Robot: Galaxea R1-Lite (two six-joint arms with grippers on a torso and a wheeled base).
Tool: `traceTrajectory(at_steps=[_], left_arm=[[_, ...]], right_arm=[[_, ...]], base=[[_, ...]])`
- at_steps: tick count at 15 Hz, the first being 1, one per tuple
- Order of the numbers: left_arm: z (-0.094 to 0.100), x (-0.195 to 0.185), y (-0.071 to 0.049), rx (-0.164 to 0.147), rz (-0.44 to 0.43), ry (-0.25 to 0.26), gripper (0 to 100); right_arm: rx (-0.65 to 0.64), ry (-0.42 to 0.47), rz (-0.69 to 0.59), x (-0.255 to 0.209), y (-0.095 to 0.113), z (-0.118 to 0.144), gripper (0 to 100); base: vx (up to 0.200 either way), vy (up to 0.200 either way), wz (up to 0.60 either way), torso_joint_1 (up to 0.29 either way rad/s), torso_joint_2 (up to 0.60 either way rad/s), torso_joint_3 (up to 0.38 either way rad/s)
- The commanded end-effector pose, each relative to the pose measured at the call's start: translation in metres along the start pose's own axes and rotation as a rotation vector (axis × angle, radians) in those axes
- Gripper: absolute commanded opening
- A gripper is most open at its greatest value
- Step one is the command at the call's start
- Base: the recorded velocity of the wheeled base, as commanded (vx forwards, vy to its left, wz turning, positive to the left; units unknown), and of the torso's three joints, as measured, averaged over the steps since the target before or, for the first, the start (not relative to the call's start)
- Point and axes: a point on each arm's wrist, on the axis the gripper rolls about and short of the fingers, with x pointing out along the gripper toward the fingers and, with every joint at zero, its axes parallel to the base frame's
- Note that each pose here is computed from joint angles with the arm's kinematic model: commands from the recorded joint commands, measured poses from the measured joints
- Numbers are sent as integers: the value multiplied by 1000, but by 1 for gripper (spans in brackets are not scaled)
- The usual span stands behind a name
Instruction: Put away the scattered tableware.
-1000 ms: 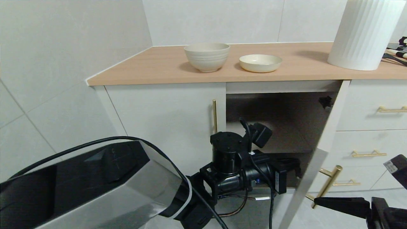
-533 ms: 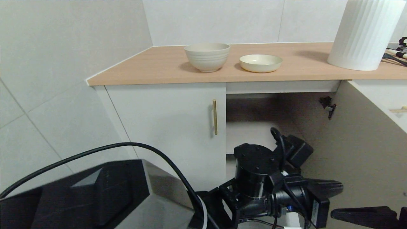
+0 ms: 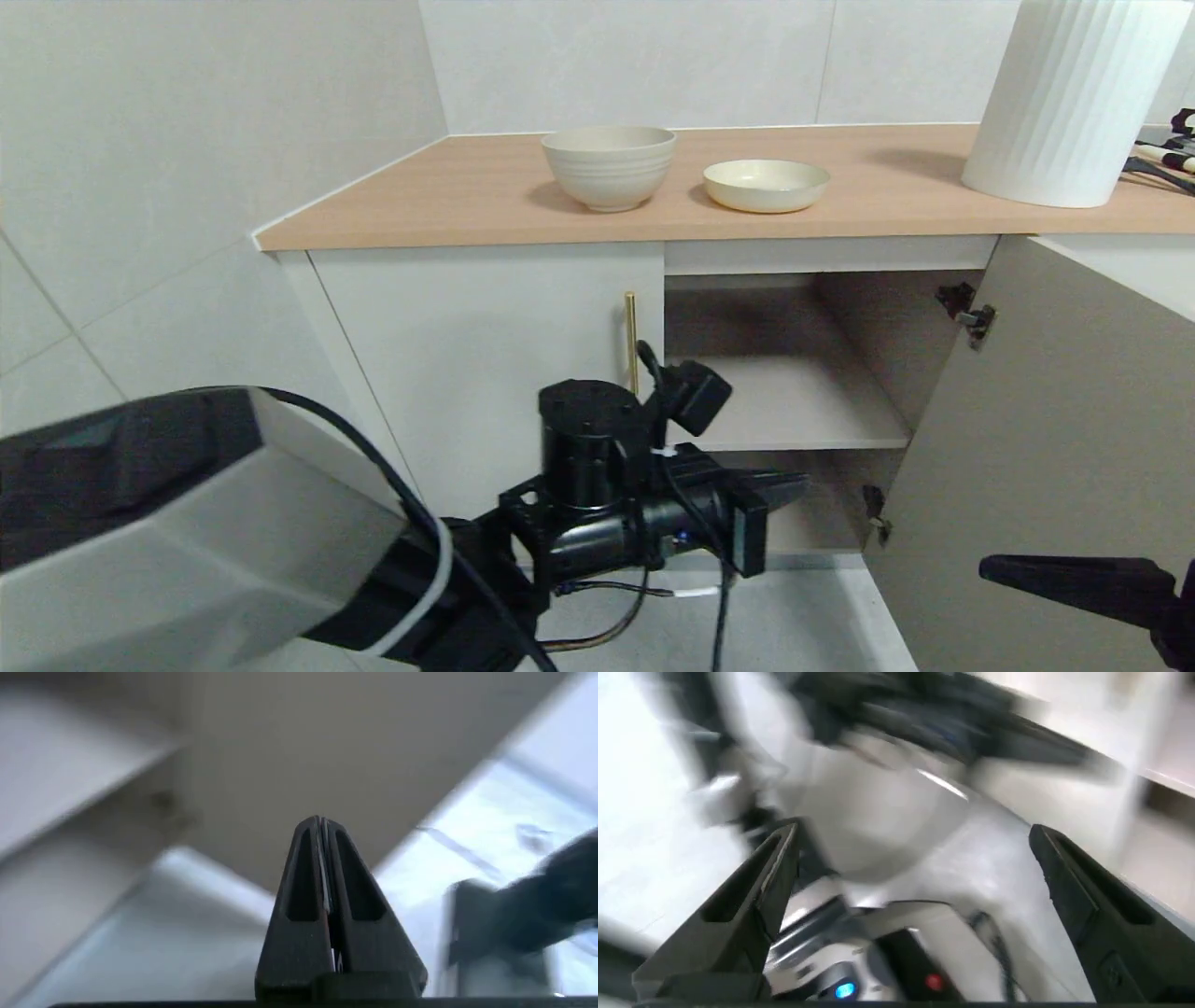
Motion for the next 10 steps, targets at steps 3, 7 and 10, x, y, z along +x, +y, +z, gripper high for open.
traceTrajectory(at_steps=[3, 7, 10], left_arm=[[29, -120, 2, 53, 237, -49, 0], [34, -191, -10, 24, 405, -93, 0], [38, -218, -21, 7, 462, -99, 0]], right_arm=[[32, 50, -172, 19, -15, -3, 100], [34, 60, -189, 27, -18, 4, 100], [37, 76, -236, 46, -27, 13, 100]], base=[[0, 0, 0, 0, 0, 0], [0, 0, 0, 0, 0, 0], [0, 0, 0, 0, 0, 0]])
